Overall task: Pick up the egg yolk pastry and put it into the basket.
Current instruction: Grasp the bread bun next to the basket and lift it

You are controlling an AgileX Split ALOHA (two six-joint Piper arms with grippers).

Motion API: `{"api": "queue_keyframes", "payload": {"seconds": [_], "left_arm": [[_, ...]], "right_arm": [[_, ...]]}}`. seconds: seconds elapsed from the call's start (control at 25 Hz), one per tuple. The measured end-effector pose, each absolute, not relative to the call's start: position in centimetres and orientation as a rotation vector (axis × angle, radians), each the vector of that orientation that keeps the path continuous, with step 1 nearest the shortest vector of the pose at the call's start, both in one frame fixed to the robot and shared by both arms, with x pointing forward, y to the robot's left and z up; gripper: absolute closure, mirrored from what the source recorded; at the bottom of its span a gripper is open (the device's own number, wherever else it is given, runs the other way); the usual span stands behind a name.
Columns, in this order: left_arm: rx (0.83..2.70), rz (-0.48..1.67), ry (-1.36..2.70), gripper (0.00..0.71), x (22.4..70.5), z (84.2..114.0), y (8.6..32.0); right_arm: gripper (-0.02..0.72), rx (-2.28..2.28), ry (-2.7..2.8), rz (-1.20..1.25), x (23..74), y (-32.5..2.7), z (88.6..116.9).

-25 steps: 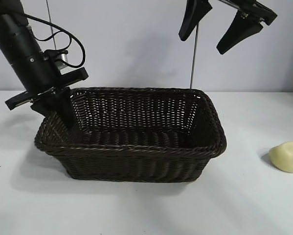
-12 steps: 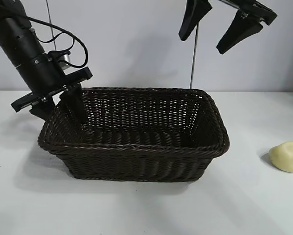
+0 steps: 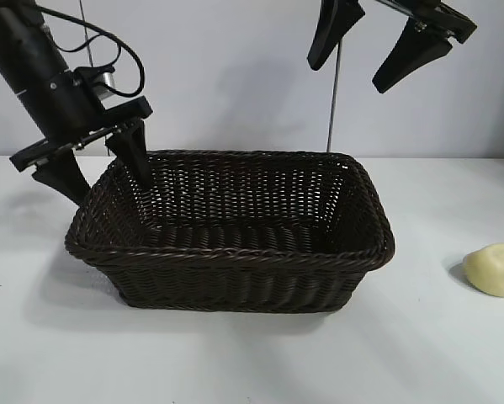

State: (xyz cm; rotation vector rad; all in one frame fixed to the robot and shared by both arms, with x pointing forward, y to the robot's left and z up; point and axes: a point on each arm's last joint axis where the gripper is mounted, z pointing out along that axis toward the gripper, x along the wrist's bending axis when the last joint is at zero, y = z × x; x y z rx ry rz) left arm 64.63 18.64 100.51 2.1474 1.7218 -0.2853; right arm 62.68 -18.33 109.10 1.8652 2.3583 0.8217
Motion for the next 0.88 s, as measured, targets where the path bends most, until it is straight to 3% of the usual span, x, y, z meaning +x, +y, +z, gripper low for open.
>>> {"api": "queue_keyframes", "payload": {"seconds": [0.56, 0.68, 0.88], "left_arm": [[2.022, -0.182, 1.575, 0.160, 60.2, 110.7, 18.9], [1.960, -0.262, 1.558, 0.160, 59.7, 111.1, 18.4], [1.930, -0.363, 1.603, 0.160, 59.1, 108.3, 18.1]], "right_arm": [[0.114, 1.867, 2.362, 0.818, 62.6, -18.3, 109.1], [0.114, 1.868, 2.364, 0.815, 62.6, -18.3, 109.1], [0.114, 1.875, 2.382, 0.797, 62.5, -18.3, 109.0]]}}
